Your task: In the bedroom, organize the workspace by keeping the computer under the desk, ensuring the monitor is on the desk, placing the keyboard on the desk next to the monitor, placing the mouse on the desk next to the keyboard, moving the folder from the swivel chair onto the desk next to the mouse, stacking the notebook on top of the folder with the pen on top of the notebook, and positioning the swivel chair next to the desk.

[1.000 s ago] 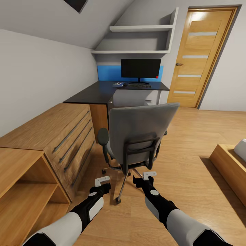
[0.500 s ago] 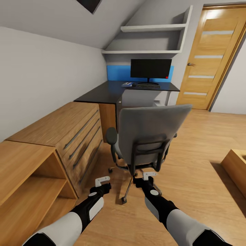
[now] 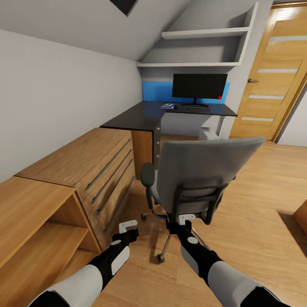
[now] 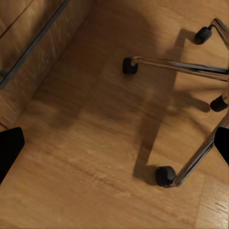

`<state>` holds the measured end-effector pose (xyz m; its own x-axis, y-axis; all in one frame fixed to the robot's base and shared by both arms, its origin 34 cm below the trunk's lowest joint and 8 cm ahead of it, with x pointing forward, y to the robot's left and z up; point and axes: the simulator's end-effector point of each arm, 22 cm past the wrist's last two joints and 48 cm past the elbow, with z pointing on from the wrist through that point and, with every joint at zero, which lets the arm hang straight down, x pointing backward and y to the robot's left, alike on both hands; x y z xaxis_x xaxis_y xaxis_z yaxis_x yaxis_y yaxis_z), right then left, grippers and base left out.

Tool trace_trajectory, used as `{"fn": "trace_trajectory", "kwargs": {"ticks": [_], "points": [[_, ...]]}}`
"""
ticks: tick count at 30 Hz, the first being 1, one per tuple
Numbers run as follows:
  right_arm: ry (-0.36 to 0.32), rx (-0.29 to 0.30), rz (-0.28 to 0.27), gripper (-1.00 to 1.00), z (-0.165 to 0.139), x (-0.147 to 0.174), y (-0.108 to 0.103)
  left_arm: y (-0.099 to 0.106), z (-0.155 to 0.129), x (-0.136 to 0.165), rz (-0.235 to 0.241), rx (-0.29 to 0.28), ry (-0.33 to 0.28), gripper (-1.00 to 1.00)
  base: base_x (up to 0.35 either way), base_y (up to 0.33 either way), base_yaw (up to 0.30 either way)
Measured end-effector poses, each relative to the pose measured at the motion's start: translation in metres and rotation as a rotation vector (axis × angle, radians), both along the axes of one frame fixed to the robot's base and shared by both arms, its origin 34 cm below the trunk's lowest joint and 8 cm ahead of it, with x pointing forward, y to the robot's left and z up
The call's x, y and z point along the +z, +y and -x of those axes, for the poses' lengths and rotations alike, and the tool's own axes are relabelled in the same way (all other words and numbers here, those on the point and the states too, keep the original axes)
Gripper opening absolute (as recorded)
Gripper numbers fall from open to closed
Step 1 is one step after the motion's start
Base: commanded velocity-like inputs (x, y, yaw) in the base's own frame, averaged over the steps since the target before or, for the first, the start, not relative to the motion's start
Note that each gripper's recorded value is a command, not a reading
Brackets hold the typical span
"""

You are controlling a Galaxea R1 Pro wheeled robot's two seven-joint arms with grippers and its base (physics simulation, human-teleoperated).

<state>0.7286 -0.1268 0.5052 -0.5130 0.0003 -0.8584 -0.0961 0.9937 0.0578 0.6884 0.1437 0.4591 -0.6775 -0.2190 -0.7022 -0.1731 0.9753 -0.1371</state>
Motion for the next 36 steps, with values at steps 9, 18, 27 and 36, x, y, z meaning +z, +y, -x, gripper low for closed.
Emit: {"fn": "trace_trajectory", "kwargs": {"ticks": [9,18,27,36], "points": [[0.0,0.001,0.0,1.0,0.0001,0.0,0.0008,0.0002,0.0004,-0.0005,-0.001,0.0,0.001,1.0,0.124,0.074,0.002],[0.001,-0.004,-0.002,1.0,0.0,-0.0005,-0.0003,0.0005,0.0009,-0.0014,-0.002,0.0,0.004,1.0,0.028,0.022,0.134],[0.001,0.0,-0.001,1.0,0.0,-0.0003,0.0006,-0.0009,0.001,-0.0012,-0.003,-0.004,0.003,1.0,0.0,0.0,0.24],[0.0,0.001,0.0,1.0,0.0,-0.0003,0.0009,-0.0037,0.0012,-0.0009,-0.001,-0.008,0.003,1.0,0.0,0.0,0.175]]}}
